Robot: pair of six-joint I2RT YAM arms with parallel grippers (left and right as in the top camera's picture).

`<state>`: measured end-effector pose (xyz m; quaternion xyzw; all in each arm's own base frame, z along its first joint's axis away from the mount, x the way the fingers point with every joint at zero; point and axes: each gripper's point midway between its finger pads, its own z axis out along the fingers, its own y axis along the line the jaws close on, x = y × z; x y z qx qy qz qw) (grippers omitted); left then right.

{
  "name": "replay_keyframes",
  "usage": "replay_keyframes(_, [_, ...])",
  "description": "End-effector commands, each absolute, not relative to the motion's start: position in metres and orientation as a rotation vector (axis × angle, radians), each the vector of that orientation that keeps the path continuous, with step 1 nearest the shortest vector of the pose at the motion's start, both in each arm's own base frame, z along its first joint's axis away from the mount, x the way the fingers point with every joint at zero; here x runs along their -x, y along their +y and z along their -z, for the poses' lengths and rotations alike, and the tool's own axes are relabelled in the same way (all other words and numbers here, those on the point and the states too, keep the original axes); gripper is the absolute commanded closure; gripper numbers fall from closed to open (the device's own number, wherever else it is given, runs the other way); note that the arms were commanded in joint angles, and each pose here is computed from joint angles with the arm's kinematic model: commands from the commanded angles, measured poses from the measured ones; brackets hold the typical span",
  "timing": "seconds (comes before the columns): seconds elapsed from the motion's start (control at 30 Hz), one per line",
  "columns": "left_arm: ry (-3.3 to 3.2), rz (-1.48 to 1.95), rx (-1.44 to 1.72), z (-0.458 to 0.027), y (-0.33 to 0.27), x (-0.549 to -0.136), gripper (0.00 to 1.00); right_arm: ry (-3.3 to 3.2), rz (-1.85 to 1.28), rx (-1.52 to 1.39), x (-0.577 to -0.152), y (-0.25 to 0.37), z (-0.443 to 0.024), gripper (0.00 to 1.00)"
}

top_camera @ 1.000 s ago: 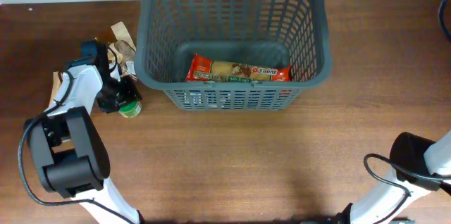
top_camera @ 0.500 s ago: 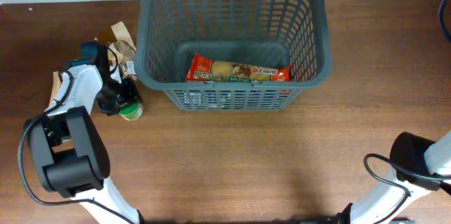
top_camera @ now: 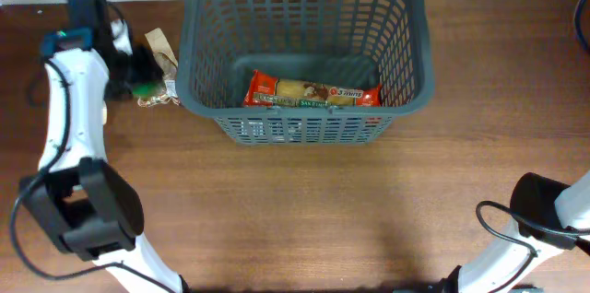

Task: Pack container
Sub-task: 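Lift the jar with the left gripper and place it in the basket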

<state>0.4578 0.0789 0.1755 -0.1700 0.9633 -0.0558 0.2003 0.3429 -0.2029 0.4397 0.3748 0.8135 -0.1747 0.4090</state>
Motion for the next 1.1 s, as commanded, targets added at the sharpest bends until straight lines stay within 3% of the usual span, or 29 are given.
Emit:
replay_keyframes(0.0, [2.450,0.149,0.376,-0.281,0.076,-0.465,0.98,2.047,0.457,-0.962,-0.340,-0.206,-0.439,0.01])
replay_keyframes(0.33, [2.086,0.232,-0.185,-0.431,-0.025,-0.453,0.98,2.047,0.457,-0.962,-0.340,-0.206,-0.439,0.01])
replay_keyframes(0.5, [1.958,0.285,-0.444,-0.460,-0.094,-0.442,0.98,2.047,0.457,-0.962,-0.340,-0.206,-0.439,0.01])
replay_keyframes(0.8, [1.956,0.330,-0.652,-0.439,-0.176,-0.436,0.98,2.047,0.457,-0.962,-0.340,-0.206,-0.439,0.01])
replay_keyframes(1.07, [2.182,0.358,-0.672,-0.358,-0.198,-0.459,0.98,2.047,0.457,-0.962,-0.340,-0.206,-0.439,0.01])
